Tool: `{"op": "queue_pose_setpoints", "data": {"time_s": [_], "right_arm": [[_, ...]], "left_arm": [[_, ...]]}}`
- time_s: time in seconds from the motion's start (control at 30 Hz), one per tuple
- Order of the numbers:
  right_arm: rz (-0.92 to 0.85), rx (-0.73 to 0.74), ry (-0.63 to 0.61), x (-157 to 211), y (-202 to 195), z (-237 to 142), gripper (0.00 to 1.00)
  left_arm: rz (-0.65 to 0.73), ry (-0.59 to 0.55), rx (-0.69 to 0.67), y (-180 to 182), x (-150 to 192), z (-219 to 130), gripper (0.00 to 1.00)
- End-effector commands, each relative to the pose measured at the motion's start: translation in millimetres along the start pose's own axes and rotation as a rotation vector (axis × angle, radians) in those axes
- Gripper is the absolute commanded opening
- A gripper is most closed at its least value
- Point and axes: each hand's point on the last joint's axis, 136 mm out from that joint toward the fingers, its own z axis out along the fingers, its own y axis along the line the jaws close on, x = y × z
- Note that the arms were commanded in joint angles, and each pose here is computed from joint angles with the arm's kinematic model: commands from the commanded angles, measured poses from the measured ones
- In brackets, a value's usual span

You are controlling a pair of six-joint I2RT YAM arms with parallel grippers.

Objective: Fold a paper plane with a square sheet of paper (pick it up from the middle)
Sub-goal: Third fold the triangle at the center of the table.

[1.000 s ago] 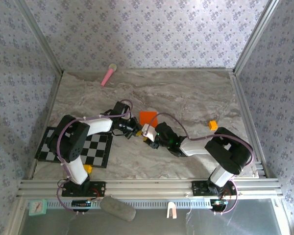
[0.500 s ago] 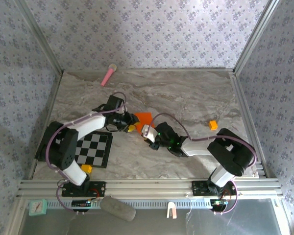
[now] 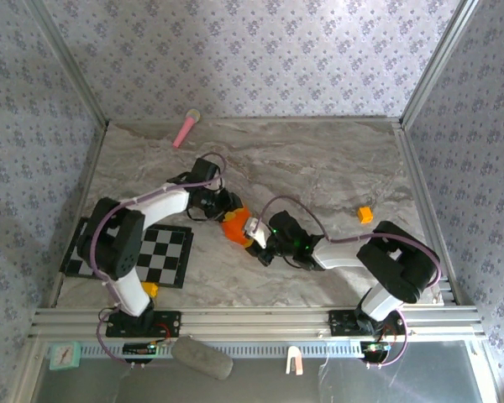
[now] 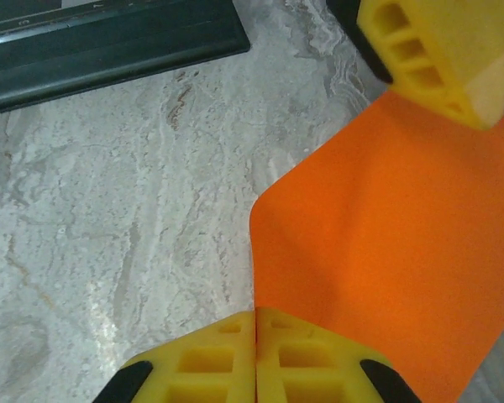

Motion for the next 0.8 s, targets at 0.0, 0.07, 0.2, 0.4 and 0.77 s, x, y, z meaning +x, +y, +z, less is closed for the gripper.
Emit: {"op": "queue_pose_setpoints", "data": {"time_s": [0.0,0.07,0.2,0.4,0.77], "right_arm": [[0.099,-0.034,-0.006,5,3,1,0.06],[0.129,-0.023,0.0,8,1,1,0.05],[0.185,-0.001,-0.005,10,-5,2,0.05],[0.261,0.051,0.006,12,-15,4,0.05],[0.31,0.174,0.037,16,-39,4,0.05]], "left_arm": [[0.024,0.017,-0.067,8,-1,8,0.3],[0.027,0.02,-0.101,15,-2,13,0.27],[0.025,0.037,-0.174,30,-2,23,0.21],[0.042,0.065,-0.263,45,2,31,0.17],[0.081,0.116,-0.359,58,8,41,0.13]]}}
